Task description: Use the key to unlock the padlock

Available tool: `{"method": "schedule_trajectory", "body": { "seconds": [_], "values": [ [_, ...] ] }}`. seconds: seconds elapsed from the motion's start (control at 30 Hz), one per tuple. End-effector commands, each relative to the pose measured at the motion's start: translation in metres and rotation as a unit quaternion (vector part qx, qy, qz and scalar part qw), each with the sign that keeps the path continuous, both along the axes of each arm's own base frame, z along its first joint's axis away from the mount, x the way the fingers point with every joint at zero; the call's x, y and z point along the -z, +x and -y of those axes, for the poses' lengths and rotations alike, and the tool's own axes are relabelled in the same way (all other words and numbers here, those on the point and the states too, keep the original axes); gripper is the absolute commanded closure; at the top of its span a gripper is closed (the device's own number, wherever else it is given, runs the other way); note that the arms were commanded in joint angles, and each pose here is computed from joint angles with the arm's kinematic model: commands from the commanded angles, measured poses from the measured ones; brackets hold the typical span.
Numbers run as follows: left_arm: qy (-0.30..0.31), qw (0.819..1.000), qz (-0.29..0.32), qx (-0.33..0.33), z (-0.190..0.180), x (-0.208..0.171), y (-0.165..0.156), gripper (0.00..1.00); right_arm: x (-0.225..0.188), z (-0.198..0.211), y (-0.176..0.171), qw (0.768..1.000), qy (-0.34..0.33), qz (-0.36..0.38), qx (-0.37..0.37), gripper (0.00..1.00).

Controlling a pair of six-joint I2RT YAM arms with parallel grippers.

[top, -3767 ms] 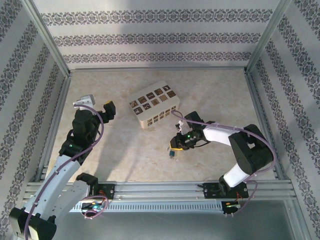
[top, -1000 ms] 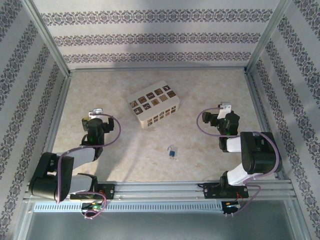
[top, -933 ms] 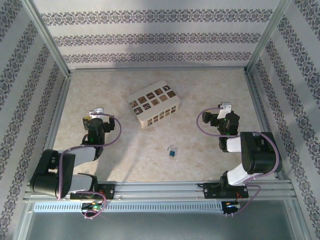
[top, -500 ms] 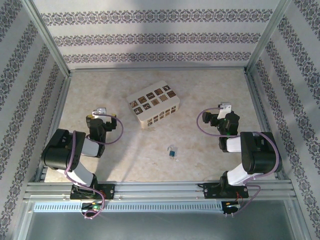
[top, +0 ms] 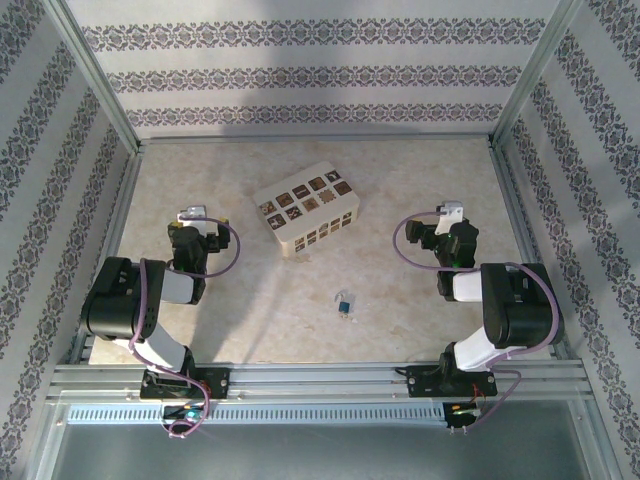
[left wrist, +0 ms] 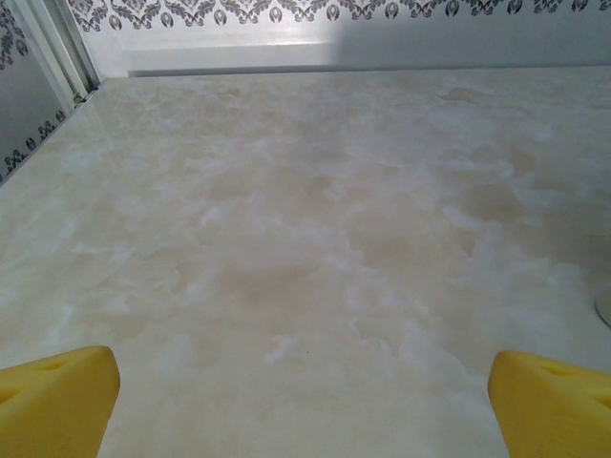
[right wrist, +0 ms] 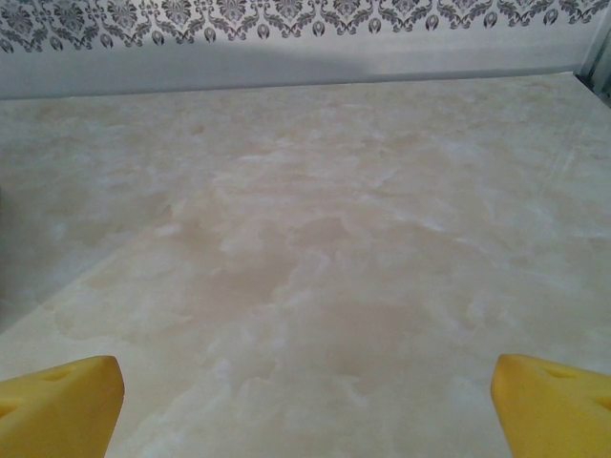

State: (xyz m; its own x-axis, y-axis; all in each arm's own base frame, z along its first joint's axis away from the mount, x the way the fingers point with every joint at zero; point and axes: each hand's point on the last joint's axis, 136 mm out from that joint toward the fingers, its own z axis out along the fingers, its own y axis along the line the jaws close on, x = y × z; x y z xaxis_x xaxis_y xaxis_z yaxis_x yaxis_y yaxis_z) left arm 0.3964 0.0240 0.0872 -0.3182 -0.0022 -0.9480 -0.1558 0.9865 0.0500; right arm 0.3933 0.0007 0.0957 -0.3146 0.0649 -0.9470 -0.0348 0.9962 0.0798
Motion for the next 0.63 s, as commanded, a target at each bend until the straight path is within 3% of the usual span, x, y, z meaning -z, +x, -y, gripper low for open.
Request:
{"method": "schedule_trajectory", "body": {
  "seconds": [0.0, 0.6],
  "values": [
    [-0.010, 1.000, 0.006, 0.000, -0.0013, -0.0039, 0.0007, 0.01, -0.0110, -0.0036, 0.0050, 1.000, -0.007, 0.015, -0.001, 0.02],
    [-0.010, 1.000, 0.003, 0.000, -0.0013, -0.0025, 0.0005, 0.01, -0.0108, -0.0048, 0.0059, 1.000, -0.013, 0.012, 0.001, 0.02]
  ]
}}
